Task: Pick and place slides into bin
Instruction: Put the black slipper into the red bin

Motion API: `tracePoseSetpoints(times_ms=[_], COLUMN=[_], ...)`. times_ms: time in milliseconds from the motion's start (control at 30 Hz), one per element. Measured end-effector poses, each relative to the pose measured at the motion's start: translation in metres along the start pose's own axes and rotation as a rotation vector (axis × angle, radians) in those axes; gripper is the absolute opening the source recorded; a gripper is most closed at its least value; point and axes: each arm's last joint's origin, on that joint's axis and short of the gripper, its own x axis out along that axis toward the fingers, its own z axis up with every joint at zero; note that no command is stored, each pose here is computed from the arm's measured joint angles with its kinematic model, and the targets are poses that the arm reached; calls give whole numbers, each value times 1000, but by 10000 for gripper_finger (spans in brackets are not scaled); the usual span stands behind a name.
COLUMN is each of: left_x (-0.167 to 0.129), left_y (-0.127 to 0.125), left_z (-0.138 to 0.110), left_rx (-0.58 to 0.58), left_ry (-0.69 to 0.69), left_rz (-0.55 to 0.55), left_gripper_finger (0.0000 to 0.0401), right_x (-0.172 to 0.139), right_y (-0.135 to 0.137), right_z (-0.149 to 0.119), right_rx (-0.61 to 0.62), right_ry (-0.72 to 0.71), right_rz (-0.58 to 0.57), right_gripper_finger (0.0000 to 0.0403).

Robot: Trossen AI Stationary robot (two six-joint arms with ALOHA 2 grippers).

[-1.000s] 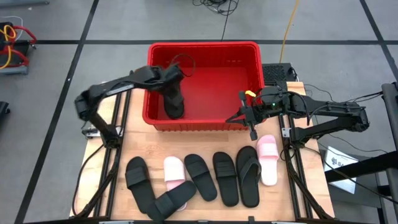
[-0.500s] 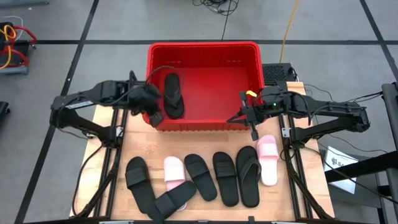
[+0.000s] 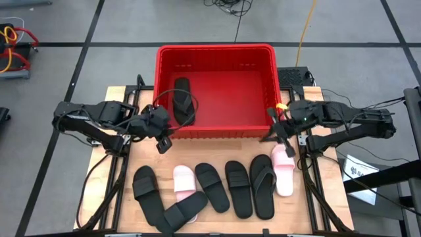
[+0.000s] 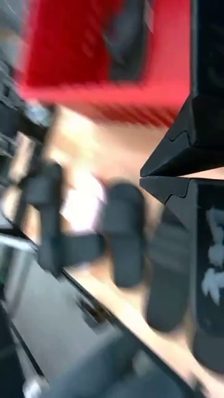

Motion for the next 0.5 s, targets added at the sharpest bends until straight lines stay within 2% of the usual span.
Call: tracePoseSetpoints(times_ms=[333,500], left_x=[-1,-1], left_y=[-5,-5], left_z=[1,1], left_rx=[-3,3], left_ry=[-32,-32], left_rz=[-20,-20], left_gripper_finger=[120,120], right_x=[6,12], right_y=[40,54], right_z=[-20,-22], right_rx=[246,292], right_ry=[305,389], right_rz=[188,231], right_gripper_finger=[0,0])
